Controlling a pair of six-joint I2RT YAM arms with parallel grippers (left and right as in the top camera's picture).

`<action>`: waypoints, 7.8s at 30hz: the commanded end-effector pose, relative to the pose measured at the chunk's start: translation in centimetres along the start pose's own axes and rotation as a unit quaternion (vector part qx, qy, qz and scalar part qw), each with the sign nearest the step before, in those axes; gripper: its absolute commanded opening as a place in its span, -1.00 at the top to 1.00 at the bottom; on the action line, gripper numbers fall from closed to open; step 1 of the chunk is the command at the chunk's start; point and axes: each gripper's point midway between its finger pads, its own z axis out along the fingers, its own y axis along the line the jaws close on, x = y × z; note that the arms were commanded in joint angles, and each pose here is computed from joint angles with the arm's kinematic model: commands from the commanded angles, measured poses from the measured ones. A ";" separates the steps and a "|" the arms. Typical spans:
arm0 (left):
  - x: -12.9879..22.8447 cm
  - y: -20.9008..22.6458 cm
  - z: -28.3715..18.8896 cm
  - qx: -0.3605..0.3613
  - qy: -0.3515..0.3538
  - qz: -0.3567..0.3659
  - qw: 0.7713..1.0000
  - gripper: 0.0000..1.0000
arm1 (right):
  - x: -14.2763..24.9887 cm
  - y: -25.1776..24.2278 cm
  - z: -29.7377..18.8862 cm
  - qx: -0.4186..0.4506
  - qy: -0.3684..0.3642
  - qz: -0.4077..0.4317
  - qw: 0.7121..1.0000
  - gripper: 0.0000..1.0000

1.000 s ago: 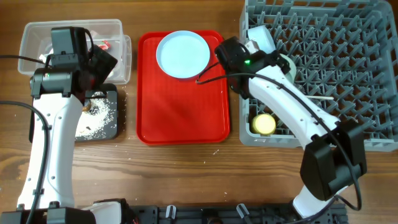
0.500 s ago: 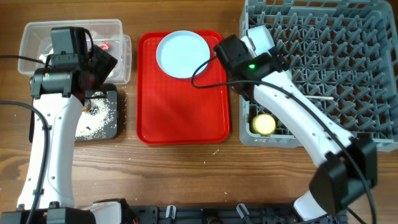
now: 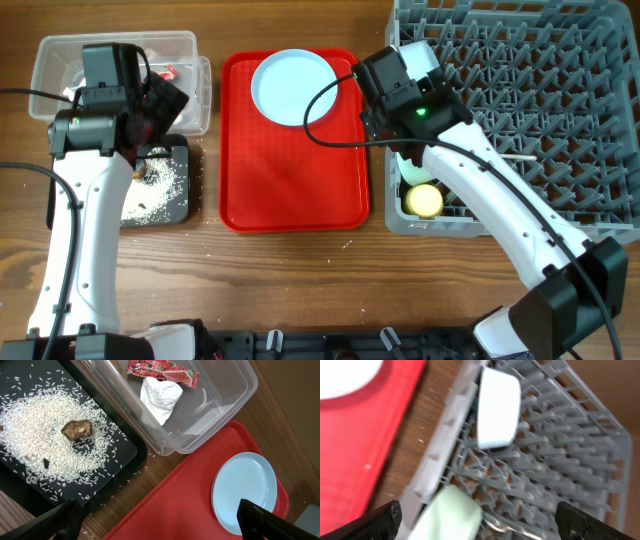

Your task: Sort waste into correct bins and load items into the dishwasher rack

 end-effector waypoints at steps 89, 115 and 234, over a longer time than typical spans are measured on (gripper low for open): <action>-0.6 -0.3 -0.9 0.011 -0.010 -0.001 1.000 -1.00 | 0.5 -17.8 6.6 0.279 0.017 0.089 0.956 -0.96; -0.6 -0.3 -0.9 0.011 -0.010 -0.001 1.000 -1.00 | -0.6 -7.0 -12.2 -0.213 -0.170 0.216 0.938 -1.00; 9.9 8.2 -1.8 0.290 -0.362 0.272 0.843 -1.00 | 18.0 -4.7 -4.9 -0.038 -0.444 0.348 0.825 -0.99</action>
